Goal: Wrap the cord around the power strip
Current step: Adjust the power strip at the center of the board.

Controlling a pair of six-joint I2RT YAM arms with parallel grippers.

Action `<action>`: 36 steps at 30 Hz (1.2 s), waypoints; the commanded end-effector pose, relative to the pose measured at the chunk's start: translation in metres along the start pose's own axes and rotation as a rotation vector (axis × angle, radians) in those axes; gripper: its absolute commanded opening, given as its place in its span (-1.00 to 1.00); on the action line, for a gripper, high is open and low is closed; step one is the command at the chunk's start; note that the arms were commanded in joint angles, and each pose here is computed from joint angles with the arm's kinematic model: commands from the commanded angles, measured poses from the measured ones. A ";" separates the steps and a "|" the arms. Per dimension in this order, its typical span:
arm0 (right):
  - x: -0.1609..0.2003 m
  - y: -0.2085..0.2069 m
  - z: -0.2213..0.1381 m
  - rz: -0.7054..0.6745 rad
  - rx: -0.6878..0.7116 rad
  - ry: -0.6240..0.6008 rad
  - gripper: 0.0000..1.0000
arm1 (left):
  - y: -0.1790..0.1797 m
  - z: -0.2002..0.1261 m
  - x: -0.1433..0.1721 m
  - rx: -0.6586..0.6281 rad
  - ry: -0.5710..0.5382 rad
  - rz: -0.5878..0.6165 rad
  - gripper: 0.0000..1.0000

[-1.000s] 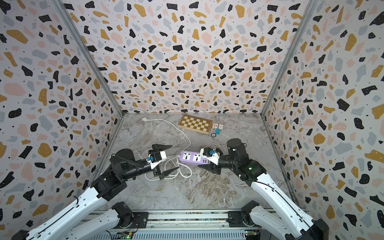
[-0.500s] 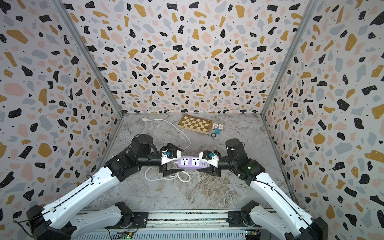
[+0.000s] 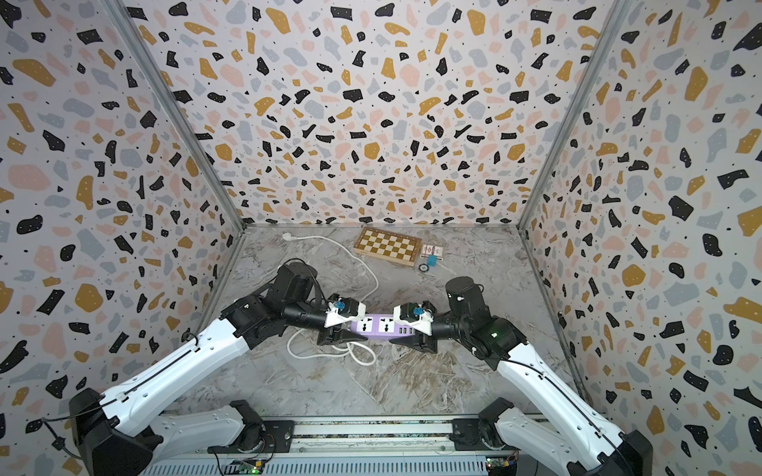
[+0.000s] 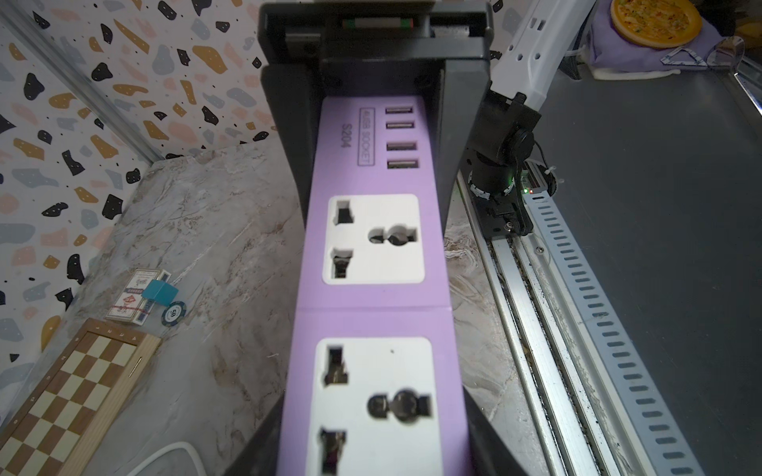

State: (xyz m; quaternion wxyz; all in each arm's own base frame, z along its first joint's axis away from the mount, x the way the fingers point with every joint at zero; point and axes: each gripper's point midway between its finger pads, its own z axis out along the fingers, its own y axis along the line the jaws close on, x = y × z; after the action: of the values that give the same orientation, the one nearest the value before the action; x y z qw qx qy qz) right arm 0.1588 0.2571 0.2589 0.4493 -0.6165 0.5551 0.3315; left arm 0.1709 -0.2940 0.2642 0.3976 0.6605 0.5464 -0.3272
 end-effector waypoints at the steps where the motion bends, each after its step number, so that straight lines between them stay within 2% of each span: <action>1: -0.013 -0.008 -0.003 -0.043 0.049 0.013 -0.08 | -0.005 -0.012 -0.034 0.020 -0.096 0.068 -0.80; 2: -0.012 -0.008 -0.003 -0.045 0.048 0.018 0.02 | -0.007 -0.014 -0.036 0.020 -0.101 0.071 -0.85; 6: -0.012 -0.009 -0.003 -0.044 0.050 0.020 0.19 | -0.011 -0.017 -0.040 0.019 -0.111 0.085 -0.98; 13: -0.004 -0.008 0.004 -0.033 0.031 0.054 0.31 | -0.016 -0.020 -0.049 0.015 -0.108 0.115 -1.00; 21: 0.003 -0.010 0.009 -0.024 0.037 0.095 0.37 | -0.019 -0.013 -0.051 0.026 -0.072 0.159 -1.00; 25: 0.004 -0.011 0.008 -0.028 0.044 0.099 0.38 | -0.018 -0.014 -0.057 0.008 -0.096 0.181 -1.00; 28: 0.003 -0.009 0.010 -0.023 0.030 0.091 0.29 | -0.016 -0.014 -0.062 -0.004 -0.126 0.186 -1.00; 33: 0.002 -0.009 0.010 -0.023 0.027 0.083 -0.13 | -0.015 -0.012 -0.060 -0.011 -0.136 0.183 -1.00; 36: 0.002 -0.009 0.010 -0.024 0.027 0.081 -0.26 | -0.015 -0.011 -0.059 -0.014 -0.134 0.178 -1.00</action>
State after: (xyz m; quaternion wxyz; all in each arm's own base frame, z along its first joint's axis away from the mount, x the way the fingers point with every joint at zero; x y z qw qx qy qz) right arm 0.1603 0.2604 0.2386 0.4137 -0.6372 0.5770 0.2998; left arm 0.1622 -0.2934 0.2775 0.4089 0.6761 0.5415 -0.2871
